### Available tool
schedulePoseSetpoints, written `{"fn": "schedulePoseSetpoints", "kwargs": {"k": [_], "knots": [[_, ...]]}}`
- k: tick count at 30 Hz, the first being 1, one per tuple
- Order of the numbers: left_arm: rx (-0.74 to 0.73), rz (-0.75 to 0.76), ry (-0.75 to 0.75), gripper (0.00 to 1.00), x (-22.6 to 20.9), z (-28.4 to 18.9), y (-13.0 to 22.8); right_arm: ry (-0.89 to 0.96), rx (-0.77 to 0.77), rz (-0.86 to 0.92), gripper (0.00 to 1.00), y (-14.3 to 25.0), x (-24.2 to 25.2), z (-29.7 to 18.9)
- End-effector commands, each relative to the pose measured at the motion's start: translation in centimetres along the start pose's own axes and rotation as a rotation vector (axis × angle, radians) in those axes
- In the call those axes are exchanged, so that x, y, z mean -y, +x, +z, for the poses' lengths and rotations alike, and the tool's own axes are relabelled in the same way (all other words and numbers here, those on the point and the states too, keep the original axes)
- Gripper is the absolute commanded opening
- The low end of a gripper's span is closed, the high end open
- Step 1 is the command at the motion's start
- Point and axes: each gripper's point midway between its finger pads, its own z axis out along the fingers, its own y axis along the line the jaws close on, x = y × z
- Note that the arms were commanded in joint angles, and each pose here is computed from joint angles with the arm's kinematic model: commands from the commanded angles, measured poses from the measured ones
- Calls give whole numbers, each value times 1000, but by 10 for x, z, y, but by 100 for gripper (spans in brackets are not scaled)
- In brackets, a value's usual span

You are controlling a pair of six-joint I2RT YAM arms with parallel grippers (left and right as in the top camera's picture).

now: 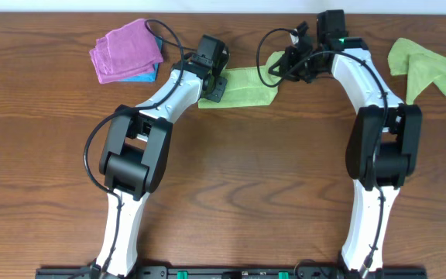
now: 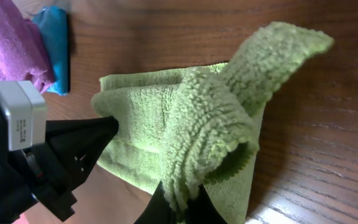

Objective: Fold the cloth
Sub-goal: 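Lift the strip's right end with the right gripper and fold it leftward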

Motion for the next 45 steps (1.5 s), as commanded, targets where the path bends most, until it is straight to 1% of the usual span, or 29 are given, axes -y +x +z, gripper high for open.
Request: {"fn": "schedulePoseSetpoints", "kwargs": {"k": [1,6,13,22,28,34,39,45], "knots": [[-59,-28,14,6,2,12,22,-3,16,-80,2,-6,-21,-5],[-55,-32,14,6,2,12,21,-10,-13,-100,2,4,-36,4],[-46,-34,13,6,2,12,19,-15,-77,-160,2,27,-58,21],[-44,-42,13,6,2,12,18,-29,-117,-207,2,45,-82,38],[-35,-62,13,6,1,12,16,-5,-127,-239,2,54,-91,48],[-34,-69,21,6,0,12,15,34,-124,-258,2,57,-92,53],[-25,-117,49,6,-7,9,12,34,-119,-259,2,56,-91,53],[38,-146,45,6,-25,-16,-8,52,-102,-256,2,52,-89,54]]}}
